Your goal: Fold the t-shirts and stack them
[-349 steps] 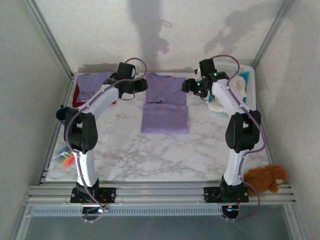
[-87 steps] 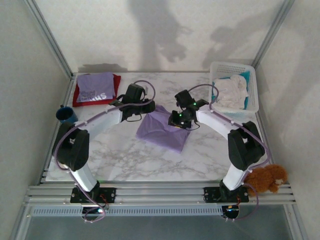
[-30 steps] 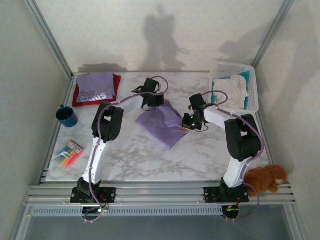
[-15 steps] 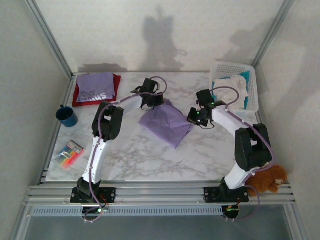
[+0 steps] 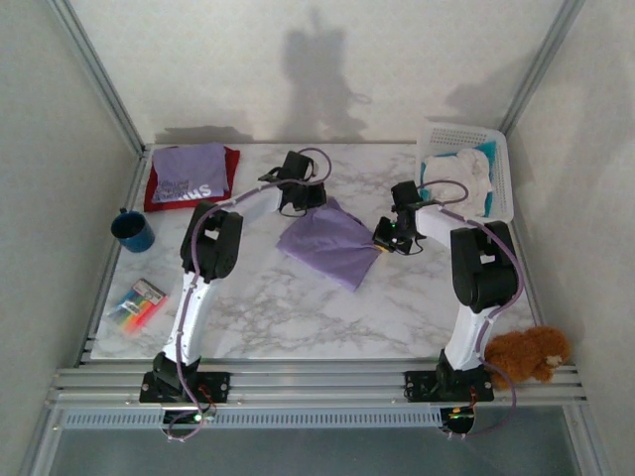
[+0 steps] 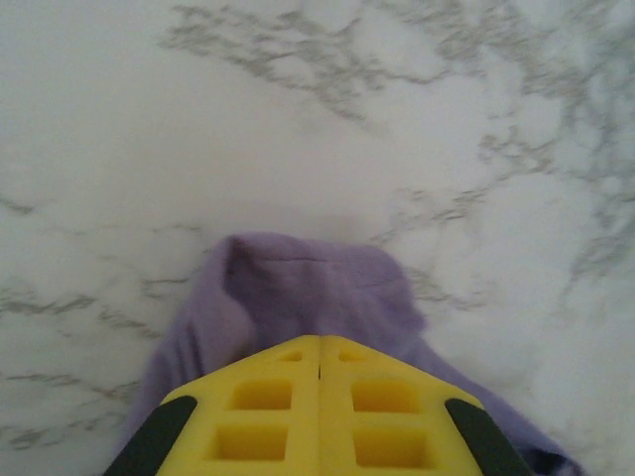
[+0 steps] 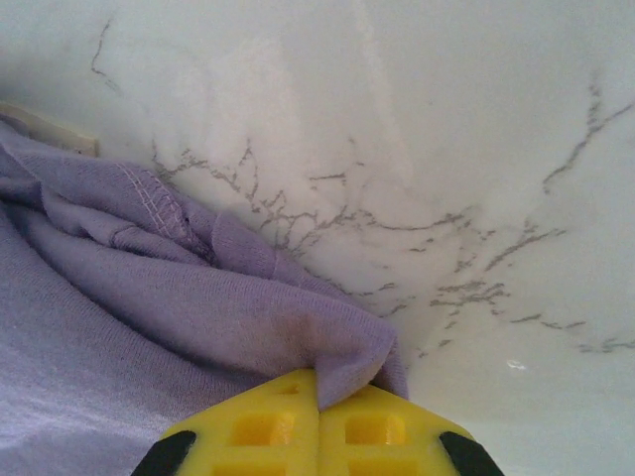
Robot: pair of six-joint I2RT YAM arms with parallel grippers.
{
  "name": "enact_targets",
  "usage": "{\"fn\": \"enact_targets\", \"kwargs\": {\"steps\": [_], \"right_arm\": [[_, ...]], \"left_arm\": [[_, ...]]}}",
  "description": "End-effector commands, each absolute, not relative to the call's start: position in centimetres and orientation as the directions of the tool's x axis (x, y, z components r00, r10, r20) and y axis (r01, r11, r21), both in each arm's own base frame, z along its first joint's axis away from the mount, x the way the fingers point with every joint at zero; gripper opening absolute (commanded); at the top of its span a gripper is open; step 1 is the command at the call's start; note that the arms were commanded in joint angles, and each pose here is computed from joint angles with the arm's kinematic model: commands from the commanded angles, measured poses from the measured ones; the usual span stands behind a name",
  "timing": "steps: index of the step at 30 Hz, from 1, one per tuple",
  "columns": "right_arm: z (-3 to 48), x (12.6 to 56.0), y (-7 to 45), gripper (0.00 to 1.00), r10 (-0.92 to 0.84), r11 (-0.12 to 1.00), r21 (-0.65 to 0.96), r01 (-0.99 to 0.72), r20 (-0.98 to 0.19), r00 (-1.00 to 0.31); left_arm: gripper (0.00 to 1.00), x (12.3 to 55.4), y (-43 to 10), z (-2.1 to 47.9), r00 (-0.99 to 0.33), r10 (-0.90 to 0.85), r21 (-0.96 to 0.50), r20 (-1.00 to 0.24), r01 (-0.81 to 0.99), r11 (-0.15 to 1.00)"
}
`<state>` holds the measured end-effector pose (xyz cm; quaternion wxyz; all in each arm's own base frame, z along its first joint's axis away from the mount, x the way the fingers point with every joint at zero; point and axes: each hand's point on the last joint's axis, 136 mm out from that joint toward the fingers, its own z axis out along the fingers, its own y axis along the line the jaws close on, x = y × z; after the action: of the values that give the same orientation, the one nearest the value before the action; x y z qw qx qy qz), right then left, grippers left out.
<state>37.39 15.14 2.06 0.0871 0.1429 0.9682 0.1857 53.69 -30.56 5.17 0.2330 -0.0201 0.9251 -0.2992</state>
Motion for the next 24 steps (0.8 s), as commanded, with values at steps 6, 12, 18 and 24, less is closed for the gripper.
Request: {"fn": "enact_targets", "kwargs": {"steps": [6,12,18,24], "right_arm": [[-3.4,33.4,13.9,0.00,0.267,0.930,0.255,0.265,0.030,-0.963],[-2.8,33.6,13.8,0.00,0.259,0.933,0.253,0.255,0.020,-0.966],[0.1,33.9,13.3,0.00,0.286,0.927,0.273,0.258,-0.069,-0.956],[4.2,33.9,12.0,0.07,0.308,0.930,0.264,0.258,-0.173,-0.935]], "left_arm": [[0.00,55.6,-34.2,9.7,-0.874,-0.230,-0.678,-0.429,0.143,0.721],[0.00,57.7,-35.0,4.2,-0.881,-0.283,-0.703,-0.380,0.076,0.707],[0.00,58.9,-35.4,-1.9,-0.908,-0.291,-0.686,-0.302,-0.005,0.728],[0.00,59.8,-33.0,-1.0,-0.875,-0.327,-0.637,-0.357,-0.028,0.770]]}}
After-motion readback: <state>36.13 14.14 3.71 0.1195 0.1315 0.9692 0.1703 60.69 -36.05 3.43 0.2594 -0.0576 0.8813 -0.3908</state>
